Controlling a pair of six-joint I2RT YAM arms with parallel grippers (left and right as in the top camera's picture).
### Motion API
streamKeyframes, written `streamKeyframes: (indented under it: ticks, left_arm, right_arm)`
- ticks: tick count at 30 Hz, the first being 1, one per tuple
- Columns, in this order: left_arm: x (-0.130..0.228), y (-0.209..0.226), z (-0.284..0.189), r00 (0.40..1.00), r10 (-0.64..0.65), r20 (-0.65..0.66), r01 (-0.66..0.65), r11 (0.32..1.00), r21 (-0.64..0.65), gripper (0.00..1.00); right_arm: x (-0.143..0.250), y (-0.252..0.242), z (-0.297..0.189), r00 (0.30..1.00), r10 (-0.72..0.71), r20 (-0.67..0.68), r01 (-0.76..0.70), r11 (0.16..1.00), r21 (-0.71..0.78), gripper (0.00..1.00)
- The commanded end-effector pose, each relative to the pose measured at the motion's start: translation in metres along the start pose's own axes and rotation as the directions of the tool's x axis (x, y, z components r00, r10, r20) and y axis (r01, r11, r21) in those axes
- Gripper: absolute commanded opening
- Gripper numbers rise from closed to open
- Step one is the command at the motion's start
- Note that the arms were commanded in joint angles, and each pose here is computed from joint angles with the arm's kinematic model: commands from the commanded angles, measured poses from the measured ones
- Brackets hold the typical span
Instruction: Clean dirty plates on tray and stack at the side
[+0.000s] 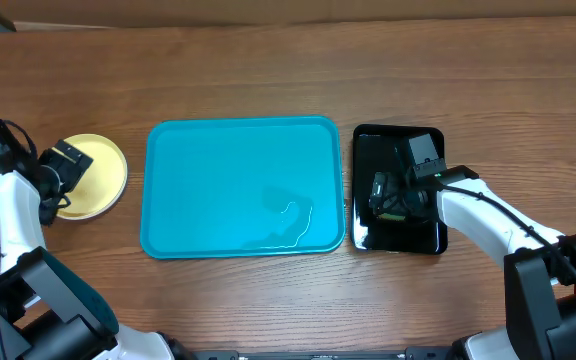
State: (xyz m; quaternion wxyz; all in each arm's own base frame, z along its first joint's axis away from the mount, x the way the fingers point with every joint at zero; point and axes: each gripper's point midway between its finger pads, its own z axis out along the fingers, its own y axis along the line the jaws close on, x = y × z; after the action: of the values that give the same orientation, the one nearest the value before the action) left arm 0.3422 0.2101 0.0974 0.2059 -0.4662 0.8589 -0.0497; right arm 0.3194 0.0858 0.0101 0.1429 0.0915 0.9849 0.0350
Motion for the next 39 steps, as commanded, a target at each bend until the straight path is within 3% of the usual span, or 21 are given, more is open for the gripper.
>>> streamKeyframes:
  ticks: [1,26,33,39]
  left_arm:
    - [0.013,-0.041,-0.003,0.993,0.101,-0.063,-0.087,0.975,0.202,1.0]
    - [0.015,-0.042,-0.003,0.992,0.105,-0.07,-0.089,0.976,0.201,1.0]
    - [0.015,-0.042,-0.003,0.992,0.105,-0.07,-0.089,0.976,0.201,1.0]
    - [0.015,-0.042,-0.003,0.992,0.105,-0.07,-0.089,0.976,0.201,1.0]
  right_arm:
    - [0.0,-0.003,0.001,1.0,0.007,0.003,-0.007,1.0,0.011,1.0]
    - [-0.007,0.005,-0.014,0.999,-0.001,0.049,0.002,1.0,-0.019,1.0]
    - [-0.043,0.025,-0.11,0.946,0.025,0.323,0.031,0.986,-0.167,1.0]
    - [-0.05,0.022,-0.24,0.775,0.132,0.618,0.1,0.94,-0.326,1.0]
